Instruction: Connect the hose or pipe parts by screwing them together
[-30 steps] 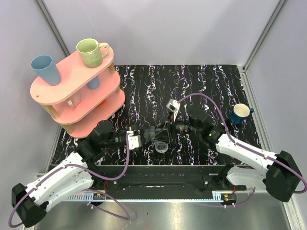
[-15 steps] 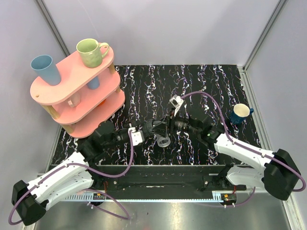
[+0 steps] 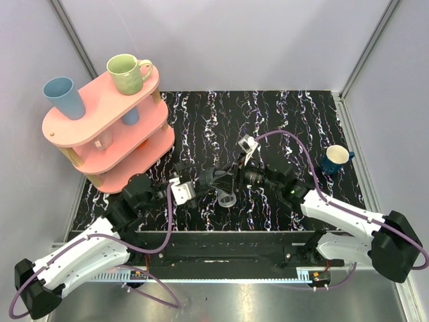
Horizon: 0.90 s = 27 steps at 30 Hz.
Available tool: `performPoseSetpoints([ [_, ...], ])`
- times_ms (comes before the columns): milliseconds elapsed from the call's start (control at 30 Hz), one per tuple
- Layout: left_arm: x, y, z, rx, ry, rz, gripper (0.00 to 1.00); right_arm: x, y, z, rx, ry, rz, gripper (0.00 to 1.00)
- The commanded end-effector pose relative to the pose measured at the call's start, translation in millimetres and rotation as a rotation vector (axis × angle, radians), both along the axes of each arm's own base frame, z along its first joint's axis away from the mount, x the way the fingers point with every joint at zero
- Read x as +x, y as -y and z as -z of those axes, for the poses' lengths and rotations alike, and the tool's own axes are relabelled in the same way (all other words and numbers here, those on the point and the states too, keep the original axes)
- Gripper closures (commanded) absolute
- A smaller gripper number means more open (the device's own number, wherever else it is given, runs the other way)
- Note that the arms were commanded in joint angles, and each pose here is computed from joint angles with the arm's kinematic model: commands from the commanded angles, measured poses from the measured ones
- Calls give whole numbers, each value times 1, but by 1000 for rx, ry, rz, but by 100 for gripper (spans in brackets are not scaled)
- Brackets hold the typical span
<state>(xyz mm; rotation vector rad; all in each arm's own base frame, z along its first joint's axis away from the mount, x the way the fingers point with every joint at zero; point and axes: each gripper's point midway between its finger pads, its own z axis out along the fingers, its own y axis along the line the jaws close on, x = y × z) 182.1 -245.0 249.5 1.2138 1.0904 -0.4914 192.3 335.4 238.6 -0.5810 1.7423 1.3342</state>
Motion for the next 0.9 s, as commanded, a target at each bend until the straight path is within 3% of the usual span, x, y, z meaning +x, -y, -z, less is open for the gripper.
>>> performPoseSetpoints([
  [0,-9,-1,-35,-99,19,20,15,6,5,-28,62,103,41,100],
  [267,-25,-17,-38,-187,-222,-34,14,11,19,-44,24,248,78,100],
  [400,-17,-31,-49,-295,-507,-206,14,8,29,-45,-1,377,80,100],
  [433,-15,-33,-34,-241,-591,-259,14,7,30,-50,4,444,77,100],
  [633,-27,-19,-66,-325,-854,-247,21,-20,50,-68,87,824,38,100],
  [867,-39,2,-90,-439,-1196,-208,30,-42,60,-82,84,1101,-13,100],
])
